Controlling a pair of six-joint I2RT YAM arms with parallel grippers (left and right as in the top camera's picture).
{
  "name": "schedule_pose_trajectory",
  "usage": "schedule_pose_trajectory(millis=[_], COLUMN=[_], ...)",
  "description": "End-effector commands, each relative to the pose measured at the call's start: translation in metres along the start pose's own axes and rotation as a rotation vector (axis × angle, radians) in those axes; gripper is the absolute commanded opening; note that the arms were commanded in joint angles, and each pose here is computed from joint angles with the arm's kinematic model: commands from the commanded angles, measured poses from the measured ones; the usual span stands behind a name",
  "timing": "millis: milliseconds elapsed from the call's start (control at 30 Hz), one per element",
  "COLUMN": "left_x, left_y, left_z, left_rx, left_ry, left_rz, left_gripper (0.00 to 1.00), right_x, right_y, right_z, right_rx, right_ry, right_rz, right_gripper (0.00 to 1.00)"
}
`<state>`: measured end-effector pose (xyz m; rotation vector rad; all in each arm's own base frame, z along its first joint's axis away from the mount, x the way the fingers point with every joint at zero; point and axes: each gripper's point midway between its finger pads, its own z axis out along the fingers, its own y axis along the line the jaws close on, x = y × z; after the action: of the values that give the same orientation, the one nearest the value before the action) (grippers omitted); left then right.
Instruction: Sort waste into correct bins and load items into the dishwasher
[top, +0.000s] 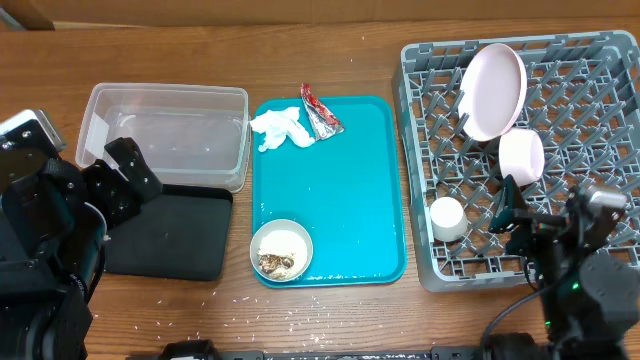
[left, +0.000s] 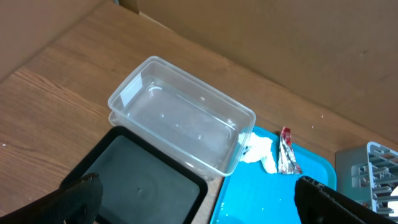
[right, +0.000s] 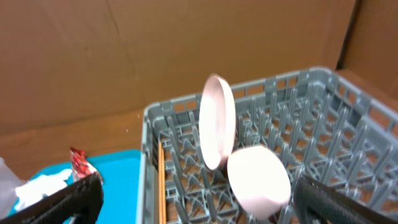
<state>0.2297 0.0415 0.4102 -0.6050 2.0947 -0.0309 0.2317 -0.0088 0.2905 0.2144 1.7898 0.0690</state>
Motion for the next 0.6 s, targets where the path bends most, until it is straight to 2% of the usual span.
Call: schedule_pose_trajectory(millis=[0,167,267,433,567], left_x=[-0.004,-0.004,-0.004,-0.004,-0.004], left_y=[-0.001,-0.001,-0.001,-0.001,-0.001], left_z=[-0.002,-0.002,-0.002,-0.002,-0.002], left_rx=[0.001,0.001,0.001,0.001,0.001], left_ry=[-0.014,-0.014,-0.014,-0.014,-0.014], left_rz=[-0.012,-0.012,-0.012,-0.012,-0.011], left_gripper=[1.0,1.0,1.0,1.0,1.0], right_x=[0.03,0.08,0.095,0.109,0.105], right_y=[-0.008,-0.018,-0.018,-0.02,-0.02], right_z=[0.008,0.023,0.031,0.041,0.04], right_rx=[-0.009,-0.026,-0.038,-0.043,-0.045], right_ry=[-0.07,-0.175,-0.195,-0.222,-0.234], right_rz=[0.027,0.06,0.061,0.063,0.064], right_gripper=[1.0,1.0,1.0,1.0,1.0])
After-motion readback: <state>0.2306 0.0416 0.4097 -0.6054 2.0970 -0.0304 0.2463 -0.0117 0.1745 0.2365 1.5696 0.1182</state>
